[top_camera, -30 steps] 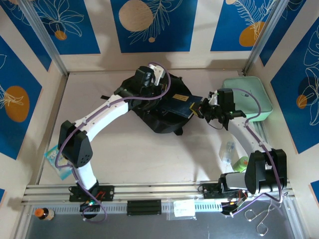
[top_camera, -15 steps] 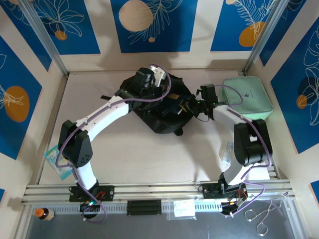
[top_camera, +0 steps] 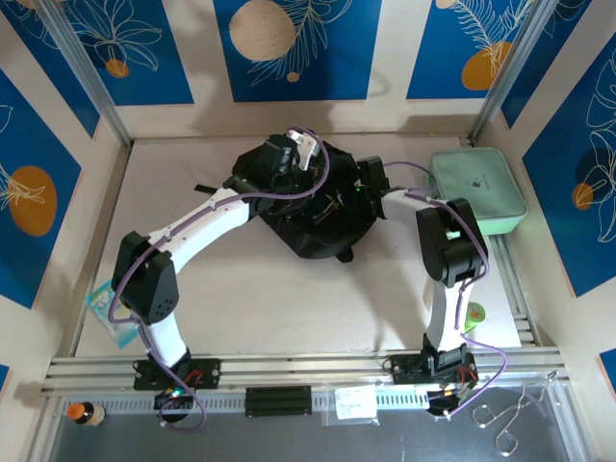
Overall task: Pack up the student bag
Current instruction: Place the book in the student bag, then close the student bag at the top-center of the table.
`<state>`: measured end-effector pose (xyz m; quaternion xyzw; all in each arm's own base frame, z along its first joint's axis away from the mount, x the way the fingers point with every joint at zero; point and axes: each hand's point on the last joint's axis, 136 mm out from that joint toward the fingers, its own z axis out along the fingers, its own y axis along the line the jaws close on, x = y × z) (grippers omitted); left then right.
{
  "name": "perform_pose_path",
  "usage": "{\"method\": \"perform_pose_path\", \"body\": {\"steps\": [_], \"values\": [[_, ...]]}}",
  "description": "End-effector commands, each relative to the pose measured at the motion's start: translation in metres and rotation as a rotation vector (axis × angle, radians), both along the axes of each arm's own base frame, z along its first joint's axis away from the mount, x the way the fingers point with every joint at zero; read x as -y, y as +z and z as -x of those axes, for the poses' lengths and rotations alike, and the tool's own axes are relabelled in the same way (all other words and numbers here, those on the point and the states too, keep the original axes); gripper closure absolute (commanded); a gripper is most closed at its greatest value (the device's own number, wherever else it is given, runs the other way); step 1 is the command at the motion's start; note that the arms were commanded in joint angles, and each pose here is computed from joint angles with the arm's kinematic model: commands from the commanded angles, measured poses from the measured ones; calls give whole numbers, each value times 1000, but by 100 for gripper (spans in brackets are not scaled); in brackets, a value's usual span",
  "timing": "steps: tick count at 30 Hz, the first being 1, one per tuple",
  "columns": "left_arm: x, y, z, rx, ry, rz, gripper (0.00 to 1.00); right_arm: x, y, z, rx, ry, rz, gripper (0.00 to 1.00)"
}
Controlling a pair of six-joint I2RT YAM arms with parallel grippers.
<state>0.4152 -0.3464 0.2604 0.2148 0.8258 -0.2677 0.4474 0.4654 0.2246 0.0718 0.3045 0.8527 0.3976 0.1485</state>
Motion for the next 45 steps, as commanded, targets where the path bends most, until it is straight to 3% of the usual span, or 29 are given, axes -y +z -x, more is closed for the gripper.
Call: {"method": "perform_pose_path", "body": {"steps": [1,9,14,17,24,28,32,38,39,42,45], "values": [[2,43,2,82,-15,95,100,3,-12,6,-49,-6,22,64],[0,37,1,74,-10,80,100,16,8,23,-7,16,58,53],[0,32,1,64,-8,75,100,25,3,34,-16,17,108,53],[0,30,1,59,-9,77,100,23,-4,32,-27,30,91,60],[2,30,2,53,-18,83,100,8,-14,14,-32,87,72,86],[3,30,2,50,-22,82,100,6,-11,9,-20,95,66,90],[4,24,2,36,-27,79,100,11,7,12,19,108,59,86],[9,8,5,-21,-52,65,100,41,58,40,110,80,71,69],[11,3,7,-36,-65,61,96,50,64,47,122,65,95,65],[18,-6,18,-92,-132,68,67,78,74,68,132,8,177,55],[24,-11,32,-162,-211,108,51,104,85,85,145,-51,239,48]]}}
